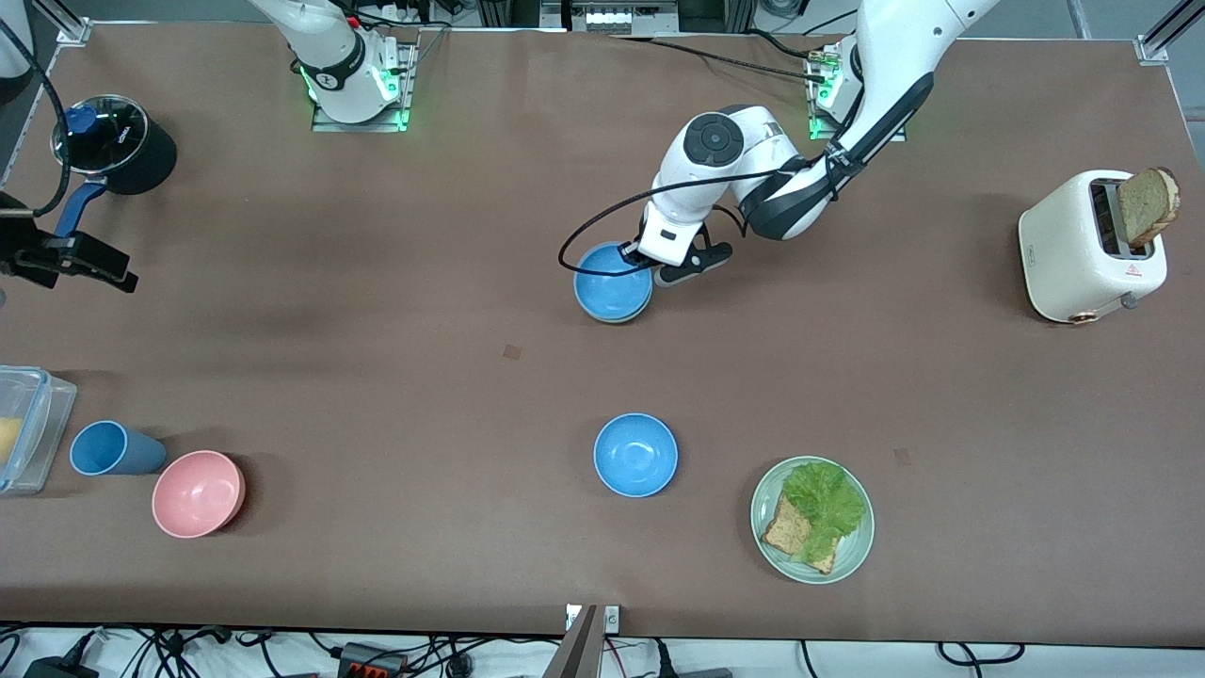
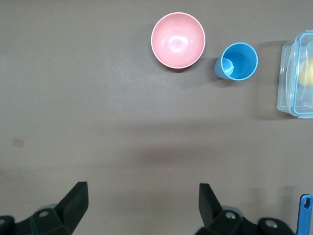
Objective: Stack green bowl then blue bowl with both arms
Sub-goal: 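Open the left gripper and lift it away from the stacked bowls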
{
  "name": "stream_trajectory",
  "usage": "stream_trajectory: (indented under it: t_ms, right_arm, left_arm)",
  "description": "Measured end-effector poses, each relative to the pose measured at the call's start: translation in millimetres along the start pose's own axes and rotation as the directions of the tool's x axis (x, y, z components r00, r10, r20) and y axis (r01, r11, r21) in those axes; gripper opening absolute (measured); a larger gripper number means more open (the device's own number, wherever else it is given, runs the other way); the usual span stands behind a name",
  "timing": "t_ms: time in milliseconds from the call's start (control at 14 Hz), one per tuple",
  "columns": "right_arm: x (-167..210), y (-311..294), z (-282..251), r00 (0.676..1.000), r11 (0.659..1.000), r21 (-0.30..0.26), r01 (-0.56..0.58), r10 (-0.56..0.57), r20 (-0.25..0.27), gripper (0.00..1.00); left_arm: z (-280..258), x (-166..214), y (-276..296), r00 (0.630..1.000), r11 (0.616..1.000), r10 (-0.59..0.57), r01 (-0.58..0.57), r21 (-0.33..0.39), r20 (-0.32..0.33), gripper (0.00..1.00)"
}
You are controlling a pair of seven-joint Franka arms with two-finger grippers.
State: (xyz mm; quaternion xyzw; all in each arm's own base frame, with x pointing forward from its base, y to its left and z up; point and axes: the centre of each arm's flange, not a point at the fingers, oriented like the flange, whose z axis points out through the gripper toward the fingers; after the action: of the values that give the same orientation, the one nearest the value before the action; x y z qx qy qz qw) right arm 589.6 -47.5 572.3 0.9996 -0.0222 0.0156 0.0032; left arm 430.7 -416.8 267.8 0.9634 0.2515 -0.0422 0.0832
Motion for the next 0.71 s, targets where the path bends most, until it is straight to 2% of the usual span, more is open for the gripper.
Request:
stream_trajectory:
  t_ms: [71,286,500,714]
  right_arm:
    - [-5,-1,1,1.0,1.0,0.001,0.003,-0.003,-0.005,1.0]
    - [-17,-2,-1,1.0,1.0,0.003,0.01,-0.01,-0.009,1.0]
    - [-19,-3,-3,1.0,1.0,0.004,0.013,-0.013,-0.012,1.0]
    - [-19,-4,-3,1.0,1.0,0.004,0.014,-0.014,-0.012,1.0]
  left_arm:
    - [-7,7,3,1.0,1.0,-0.009,0.009,0.025,-0.007,0.33]
    - [-43,28,22,0.999,0.997,-0.035,0.037,0.07,-0.035,0.34]
    - [-85,48,25,0.999,0.998,-0.037,0.039,0.042,-0.03,0.35]
    - [-127,99,-3,1.0,1.0,0.021,-0.02,0.023,-0.016,0.36]
